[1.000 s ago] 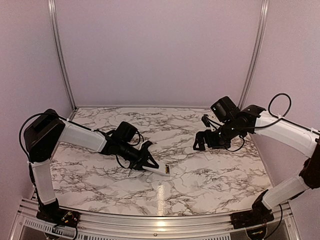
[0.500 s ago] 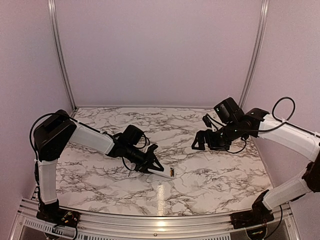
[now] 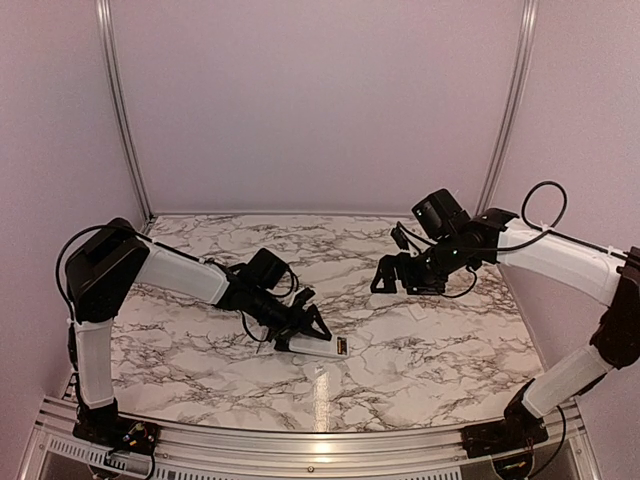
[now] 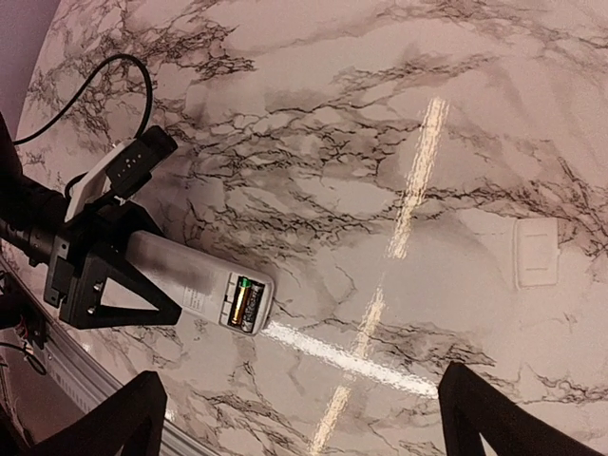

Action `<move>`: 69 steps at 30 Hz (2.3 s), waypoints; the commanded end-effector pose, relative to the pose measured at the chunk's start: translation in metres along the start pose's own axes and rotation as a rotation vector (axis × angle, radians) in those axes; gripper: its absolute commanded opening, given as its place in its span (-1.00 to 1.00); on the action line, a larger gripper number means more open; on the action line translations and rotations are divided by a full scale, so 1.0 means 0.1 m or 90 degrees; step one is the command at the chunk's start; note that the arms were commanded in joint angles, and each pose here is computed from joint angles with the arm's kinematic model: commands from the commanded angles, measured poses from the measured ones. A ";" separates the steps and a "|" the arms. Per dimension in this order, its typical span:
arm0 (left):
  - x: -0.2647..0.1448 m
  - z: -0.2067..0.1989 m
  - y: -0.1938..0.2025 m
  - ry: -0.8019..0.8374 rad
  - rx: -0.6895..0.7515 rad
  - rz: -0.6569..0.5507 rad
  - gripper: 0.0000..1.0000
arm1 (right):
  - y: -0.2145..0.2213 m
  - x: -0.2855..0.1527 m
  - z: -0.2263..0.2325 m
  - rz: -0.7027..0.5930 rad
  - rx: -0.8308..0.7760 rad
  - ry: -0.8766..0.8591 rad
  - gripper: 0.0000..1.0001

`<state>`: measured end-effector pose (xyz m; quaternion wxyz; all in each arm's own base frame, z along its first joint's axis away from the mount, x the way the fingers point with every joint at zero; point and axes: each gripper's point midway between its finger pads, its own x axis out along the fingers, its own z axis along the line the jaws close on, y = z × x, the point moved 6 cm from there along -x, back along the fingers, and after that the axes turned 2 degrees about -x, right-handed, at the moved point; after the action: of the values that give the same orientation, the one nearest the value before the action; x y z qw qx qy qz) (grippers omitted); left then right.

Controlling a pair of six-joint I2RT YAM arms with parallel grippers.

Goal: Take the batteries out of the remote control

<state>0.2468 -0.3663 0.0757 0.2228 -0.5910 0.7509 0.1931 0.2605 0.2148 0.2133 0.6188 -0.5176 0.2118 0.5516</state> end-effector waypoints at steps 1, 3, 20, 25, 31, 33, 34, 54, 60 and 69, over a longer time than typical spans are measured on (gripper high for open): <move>-0.16 -0.16 -0.01 -0.043 0.040 -0.023 0.84 | -0.15 -0.03 0.06 -0.019 -0.016 -0.012 0.97; -0.21 -0.16 -0.01 -0.071 0.048 -0.028 0.98 | -0.15 -0.02 0.06 -0.017 -0.018 -0.011 0.97; -0.99 -0.33 0.11 -0.319 0.147 -0.120 0.98 | -0.12 -0.11 0.02 -0.021 -0.029 0.013 0.97; -1.09 -0.25 0.12 -0.374 0.152 -0.138 0.98 | -0.10 -0.13 0.01 -0.021 -0.028 0.015 0.97; -1.07 -0.10 0.00 -0.459 0.176 -0.137 0.83 | -0.08 -0.17 0.01 -0.021 -0.030 0.014 0.97; -1.03 -0.03 -0.02 -0.475 0.178 -0.122 0.75 | -0.09 -0.18 0.02 -0.022 -0.031 0.012 0.97; -1.01 0.00 -0.03 -0.481 0.179 -0.118 0.71 | -0.10 -0.18 0.03 -0.022 -0.031 0.011 0.97; -0.76 0.41 -0.14 -0.563 0.167 -0.064 0.07 | -0.29 -0.02 0.12 -0.013 -0.040 -0.010 0.95; -0.72 0.50 -0.14 -0.580 0.155 -0.054 -0.12 | -0.33 0.08 0.13 -0.003 -0.044 -0.015 0.95; -0.65 0.61 -0.11 -0.582 0.144 -0.030 -0.42 | -0.40 0.16 0.16 0.002 -0.054 -0.018 0.94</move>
<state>0.2807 -0.2881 0.0745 0.6013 -0.4498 0.5750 0.3248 0.2880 0.2371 0.2106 0.5915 -0.5320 0.2009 0.5716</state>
